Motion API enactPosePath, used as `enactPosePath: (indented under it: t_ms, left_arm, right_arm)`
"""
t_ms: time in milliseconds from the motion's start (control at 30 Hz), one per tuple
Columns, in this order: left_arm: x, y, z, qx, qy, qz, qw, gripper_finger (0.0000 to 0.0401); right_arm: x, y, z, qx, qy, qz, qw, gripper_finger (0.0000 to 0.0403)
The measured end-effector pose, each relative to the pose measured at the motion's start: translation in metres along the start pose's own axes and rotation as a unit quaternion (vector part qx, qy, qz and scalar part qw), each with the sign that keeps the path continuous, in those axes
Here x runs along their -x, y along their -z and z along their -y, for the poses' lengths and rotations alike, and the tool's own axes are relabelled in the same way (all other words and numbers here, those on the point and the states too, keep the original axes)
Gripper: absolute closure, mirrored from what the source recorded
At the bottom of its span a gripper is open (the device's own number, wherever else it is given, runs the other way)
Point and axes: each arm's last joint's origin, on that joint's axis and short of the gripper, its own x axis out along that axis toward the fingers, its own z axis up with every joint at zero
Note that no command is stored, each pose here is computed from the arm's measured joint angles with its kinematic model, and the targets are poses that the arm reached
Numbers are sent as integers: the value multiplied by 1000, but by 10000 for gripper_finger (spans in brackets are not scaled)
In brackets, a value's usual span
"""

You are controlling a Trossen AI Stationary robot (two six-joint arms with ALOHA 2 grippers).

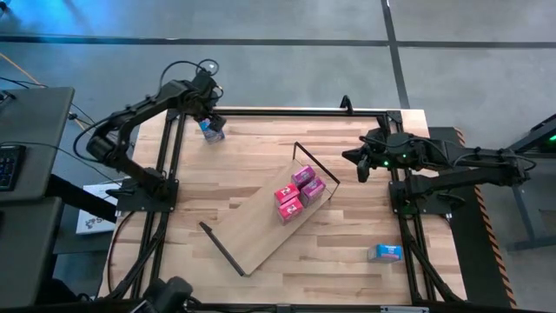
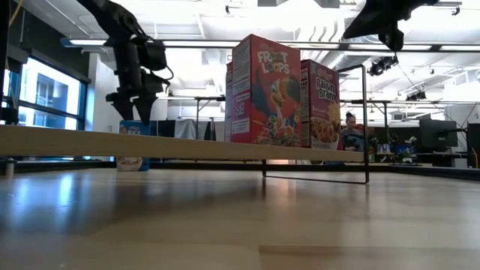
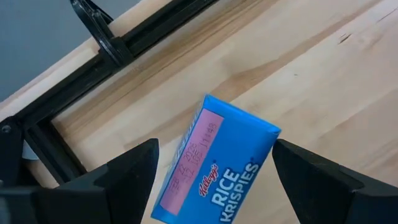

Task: Stack cereal on shelf
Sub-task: Put the top blue cereal box on the shelf

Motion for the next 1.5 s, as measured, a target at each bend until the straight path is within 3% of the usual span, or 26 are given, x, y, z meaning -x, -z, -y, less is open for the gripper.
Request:
enactPosePath:
  t_ms: [267,500,933,1233,1500]
  left_arm:
    - [-9,1,0,-31,1,-30,999,94]
    - [-21,7,1,-58,7,-97,994,94]
    - [-33,0,1,-67,7,-82,994,96]
    - [-33,0,1,-71,8,-82,994,135]
    - [-33,1,1,-63,8,-89,994,193]
  right_arm:
    - [0,0,0,1,1,-2,1000,402]
    - [0,0,0,1,1,-2,1000,402]
    - [0,0,0,1,3,-1,1000,402]
    - [0,0,1,1,13,5,1000,402]
    - [0,0,1,-10,13,5,1000,402]
